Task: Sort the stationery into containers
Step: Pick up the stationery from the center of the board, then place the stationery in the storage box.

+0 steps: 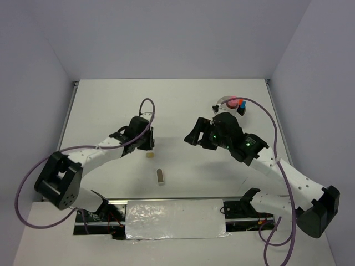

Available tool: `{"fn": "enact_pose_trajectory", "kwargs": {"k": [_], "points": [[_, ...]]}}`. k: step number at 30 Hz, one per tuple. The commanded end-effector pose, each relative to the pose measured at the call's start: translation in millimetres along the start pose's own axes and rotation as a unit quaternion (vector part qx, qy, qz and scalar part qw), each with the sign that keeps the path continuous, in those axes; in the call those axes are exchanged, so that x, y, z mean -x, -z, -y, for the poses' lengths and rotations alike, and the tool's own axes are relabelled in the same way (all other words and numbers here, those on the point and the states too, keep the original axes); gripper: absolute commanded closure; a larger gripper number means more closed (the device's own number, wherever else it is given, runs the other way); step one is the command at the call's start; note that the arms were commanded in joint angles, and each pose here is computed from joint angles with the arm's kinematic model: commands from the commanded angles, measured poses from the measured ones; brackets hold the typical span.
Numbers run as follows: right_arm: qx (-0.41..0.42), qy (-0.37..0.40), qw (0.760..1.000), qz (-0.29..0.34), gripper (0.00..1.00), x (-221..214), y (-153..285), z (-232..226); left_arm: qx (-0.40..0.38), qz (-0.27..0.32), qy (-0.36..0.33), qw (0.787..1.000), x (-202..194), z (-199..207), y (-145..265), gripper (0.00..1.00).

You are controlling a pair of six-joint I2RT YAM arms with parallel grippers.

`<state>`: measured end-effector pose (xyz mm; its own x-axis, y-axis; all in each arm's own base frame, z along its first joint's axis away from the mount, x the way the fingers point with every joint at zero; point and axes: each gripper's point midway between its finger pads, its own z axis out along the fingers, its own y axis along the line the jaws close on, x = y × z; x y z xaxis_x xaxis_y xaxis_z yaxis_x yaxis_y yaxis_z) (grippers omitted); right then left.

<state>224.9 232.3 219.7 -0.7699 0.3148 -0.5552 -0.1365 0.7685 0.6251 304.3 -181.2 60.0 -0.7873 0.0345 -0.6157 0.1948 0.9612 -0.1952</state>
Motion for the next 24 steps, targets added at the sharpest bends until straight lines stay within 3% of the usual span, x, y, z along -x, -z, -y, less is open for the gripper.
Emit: {"fn": "enact_pose_trajectory", "kwargs": {"k": [1,9,18,24], "points": [[0.041,-0.038,0.998,0.013,0.24,23,0,-36,-0.090,0.094,-0.023,0.991,42,43,30,1.00],[0.052,-0.050,0.997,-0.002,0.27,43,-12,-67,-0.237,0.187,-0.056,0.952,60,108,92,1.00],[0.039,-0.032,0.998,-0.035,0.37,33,-43,-62,-0.318,0.234,-0.071,0.916,77,143,139,1.00],[0.041,-0.036,0.997,-0.056,0.42,22,-50,-58,-0.333,0.254,-0.065,0.905,90,150,156,1.00]]}}
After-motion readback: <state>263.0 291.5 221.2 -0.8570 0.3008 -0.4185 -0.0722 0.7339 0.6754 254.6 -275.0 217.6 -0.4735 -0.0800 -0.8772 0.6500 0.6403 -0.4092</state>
